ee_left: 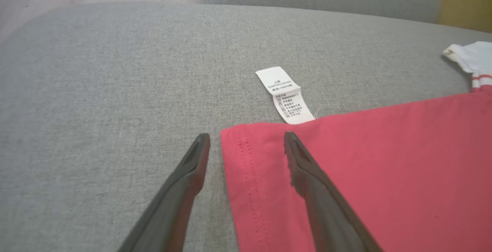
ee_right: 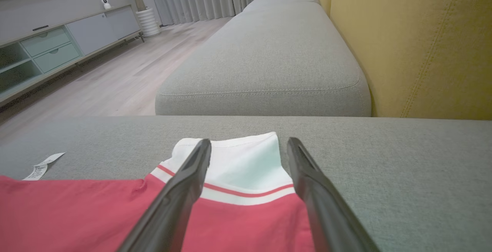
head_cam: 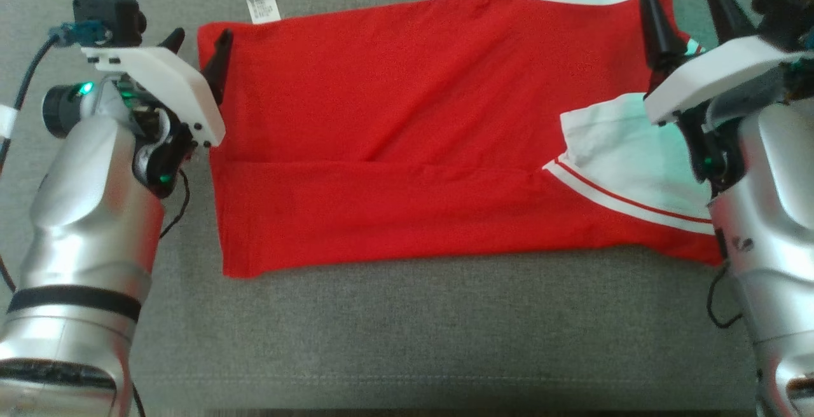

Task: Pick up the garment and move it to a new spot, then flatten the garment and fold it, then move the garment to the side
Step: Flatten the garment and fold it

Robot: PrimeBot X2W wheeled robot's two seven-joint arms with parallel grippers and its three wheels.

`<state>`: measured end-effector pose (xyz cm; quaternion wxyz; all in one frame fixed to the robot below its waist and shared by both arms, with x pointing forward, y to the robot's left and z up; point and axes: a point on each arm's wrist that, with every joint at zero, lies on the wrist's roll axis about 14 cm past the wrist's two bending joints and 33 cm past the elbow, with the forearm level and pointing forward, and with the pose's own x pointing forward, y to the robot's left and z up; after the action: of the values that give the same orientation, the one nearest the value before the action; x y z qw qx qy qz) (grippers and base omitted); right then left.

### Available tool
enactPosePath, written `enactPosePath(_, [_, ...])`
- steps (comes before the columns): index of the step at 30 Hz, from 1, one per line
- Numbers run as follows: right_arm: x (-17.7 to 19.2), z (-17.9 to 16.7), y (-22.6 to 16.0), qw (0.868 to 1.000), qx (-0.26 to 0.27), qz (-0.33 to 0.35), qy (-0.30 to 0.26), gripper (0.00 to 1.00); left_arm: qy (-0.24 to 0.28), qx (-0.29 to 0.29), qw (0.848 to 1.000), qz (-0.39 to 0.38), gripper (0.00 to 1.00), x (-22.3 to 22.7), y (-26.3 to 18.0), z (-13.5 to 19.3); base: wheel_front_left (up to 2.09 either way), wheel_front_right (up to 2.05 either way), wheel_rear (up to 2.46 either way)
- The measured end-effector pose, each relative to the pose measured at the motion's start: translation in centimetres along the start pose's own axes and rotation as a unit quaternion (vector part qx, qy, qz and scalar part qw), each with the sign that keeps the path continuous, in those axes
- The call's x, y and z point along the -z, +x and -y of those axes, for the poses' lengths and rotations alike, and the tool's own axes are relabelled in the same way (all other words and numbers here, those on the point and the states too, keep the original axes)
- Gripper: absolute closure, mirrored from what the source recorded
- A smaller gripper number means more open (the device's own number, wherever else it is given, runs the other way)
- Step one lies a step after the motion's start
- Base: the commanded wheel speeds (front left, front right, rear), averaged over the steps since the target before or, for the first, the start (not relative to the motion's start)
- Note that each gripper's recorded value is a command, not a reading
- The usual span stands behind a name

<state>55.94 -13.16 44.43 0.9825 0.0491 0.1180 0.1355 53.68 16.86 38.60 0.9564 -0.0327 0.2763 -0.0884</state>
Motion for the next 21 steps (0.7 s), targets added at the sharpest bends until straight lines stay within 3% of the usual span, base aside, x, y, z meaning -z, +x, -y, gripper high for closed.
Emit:
enactPosePath(4, [0.6,0.7,0.9,1.000,0.001,-0.008,-0.007,0.00,-0.002,0.007,1.000,-0.020,0.00,1.3,1.0,0.2,0.00,0.00,0.00])
enactPosePath(5, [0.8,0.9,1.2,1.000,0.001,-0.012,-0.010,0.00,0.000,0.008,1.000,-0.026,0.27,1.7,1.1,0.3,0.00,0.00,0.00])
enactPosePath(6, [1.0,1.1,1.4,1.000,0.002,-0.019,-0.014,0.00,0.001,0.010,0.999,-0.031,0.71,2.2,1.3,0.4,0.00,0.00,0.00])
enactPosePath(7, [1.3,1.4,1.7,1.000,0.004,-0.026,-0.016,0.00,0.002,0.012,0.999,-0.034,1.00,2.4,1.4,0.5,0.00,0.00,0.00])
enactPosePath(21, [2.7,2.6,8.8,0.991,0.018,-0.128,-0.043,0.00,0.010,0.047,0.999,-0.005,1.00,1.6,2.1,2.2,0.00,0.00,0.00])
